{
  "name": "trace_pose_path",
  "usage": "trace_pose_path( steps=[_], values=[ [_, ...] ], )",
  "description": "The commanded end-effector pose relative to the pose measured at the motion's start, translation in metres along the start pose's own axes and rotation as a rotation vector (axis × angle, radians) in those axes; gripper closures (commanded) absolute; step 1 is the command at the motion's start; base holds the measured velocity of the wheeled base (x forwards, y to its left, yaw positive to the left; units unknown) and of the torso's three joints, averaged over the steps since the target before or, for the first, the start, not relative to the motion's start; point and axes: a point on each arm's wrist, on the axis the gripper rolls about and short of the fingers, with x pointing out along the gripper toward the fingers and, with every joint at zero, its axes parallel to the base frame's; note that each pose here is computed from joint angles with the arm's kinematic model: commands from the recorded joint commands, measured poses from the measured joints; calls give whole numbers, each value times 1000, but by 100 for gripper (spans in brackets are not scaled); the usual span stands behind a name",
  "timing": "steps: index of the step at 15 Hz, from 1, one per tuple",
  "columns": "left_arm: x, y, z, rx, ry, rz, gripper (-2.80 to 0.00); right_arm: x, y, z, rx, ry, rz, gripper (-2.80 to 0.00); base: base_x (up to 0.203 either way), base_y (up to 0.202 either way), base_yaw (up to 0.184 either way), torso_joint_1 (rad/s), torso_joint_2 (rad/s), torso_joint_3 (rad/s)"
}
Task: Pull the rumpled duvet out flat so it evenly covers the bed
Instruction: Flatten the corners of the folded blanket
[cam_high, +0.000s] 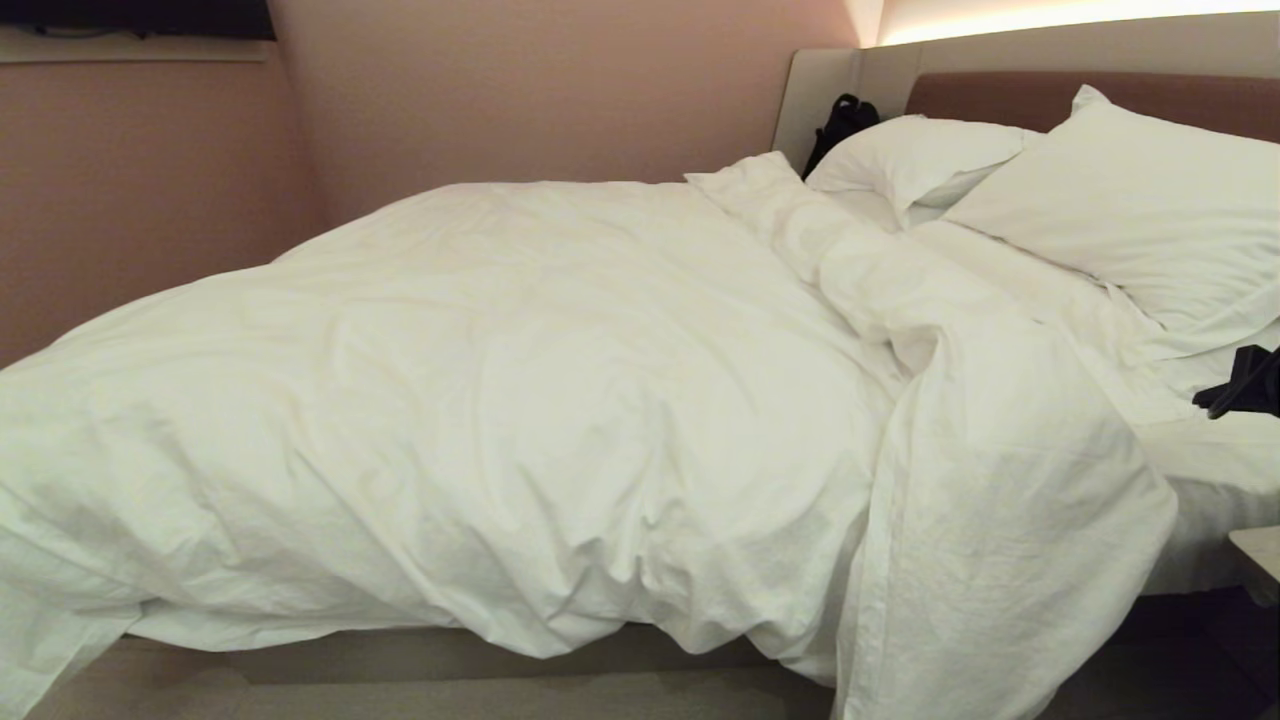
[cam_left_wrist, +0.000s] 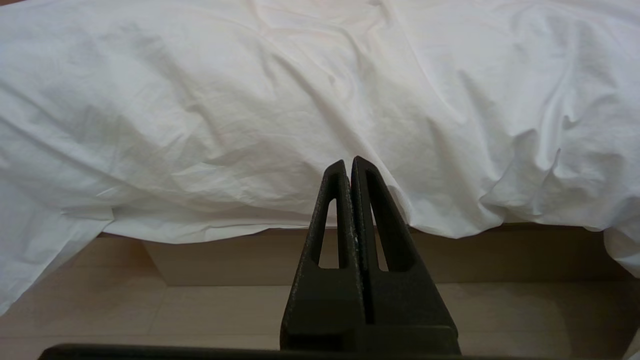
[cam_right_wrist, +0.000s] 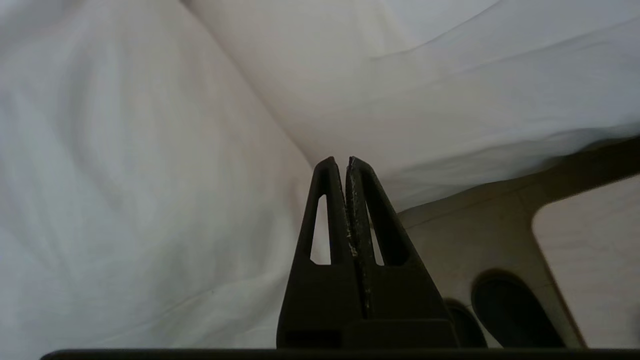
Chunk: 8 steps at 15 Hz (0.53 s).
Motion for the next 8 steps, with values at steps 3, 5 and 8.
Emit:
trace_pose_path(
  steps=[3,5,8],
  values=[
    [0,0,0,-1,-1,1,0,2,5,-8,-41,21,159,0,0,0,0,0,0,0],
    [0,0,0,-1,-2,1,0,3,16,-12,-81,32,184,0,0,0,0,0,0,0],
    [0,0,0,-1,-1,1,0,-1,20,-10,-94,24,185,0,0,0,0,0,0,0]
  ],
)
